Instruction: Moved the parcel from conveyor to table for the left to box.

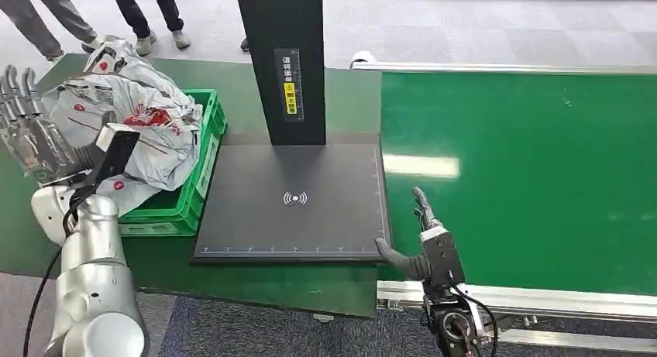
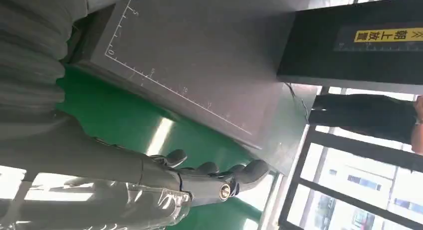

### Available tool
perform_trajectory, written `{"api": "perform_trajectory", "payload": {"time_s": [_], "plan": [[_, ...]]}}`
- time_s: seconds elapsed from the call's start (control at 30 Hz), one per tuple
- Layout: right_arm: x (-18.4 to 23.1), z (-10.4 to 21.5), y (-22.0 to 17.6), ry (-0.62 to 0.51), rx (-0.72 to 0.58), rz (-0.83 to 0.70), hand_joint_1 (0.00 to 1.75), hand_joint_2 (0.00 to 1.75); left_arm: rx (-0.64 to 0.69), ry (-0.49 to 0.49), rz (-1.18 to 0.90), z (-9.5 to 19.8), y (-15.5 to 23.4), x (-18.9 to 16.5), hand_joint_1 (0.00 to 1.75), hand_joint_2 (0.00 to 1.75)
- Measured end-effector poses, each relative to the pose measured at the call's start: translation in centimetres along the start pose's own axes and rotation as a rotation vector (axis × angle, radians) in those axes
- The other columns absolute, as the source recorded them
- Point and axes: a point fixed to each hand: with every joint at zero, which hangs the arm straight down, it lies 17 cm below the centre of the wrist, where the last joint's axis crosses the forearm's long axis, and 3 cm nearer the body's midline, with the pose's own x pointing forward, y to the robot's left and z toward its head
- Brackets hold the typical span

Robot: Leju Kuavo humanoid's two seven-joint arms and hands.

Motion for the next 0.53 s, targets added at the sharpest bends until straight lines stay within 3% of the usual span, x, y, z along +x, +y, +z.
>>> {"api": "perform_trajectory", "payload": {"time_s": [0.13, 0.33, 0.53], "plan": [[-0.3, 0.0, 0.1, 0.004, 0.004, -0.001, 0.00, 1.75, 0.020, 0.042, 0.019, 0.3, 0.3, -0.6, 0.00, 0.00], [-0.7, 0.0, 0.0, 0.009, 0.001, -0.001, 0.00, 1.75, 0.157, 0.204, 0.225, 0.9, 1.7, -1.8, 0.00, 0.00], [-0.8, 0.0, -0.1, 0.012, 0.001, 0.004, 0.00, 1.75, 0.155, 0.178, 0.254, 0.6, 1.4, -0.2, 0.00, 0.00]]}}
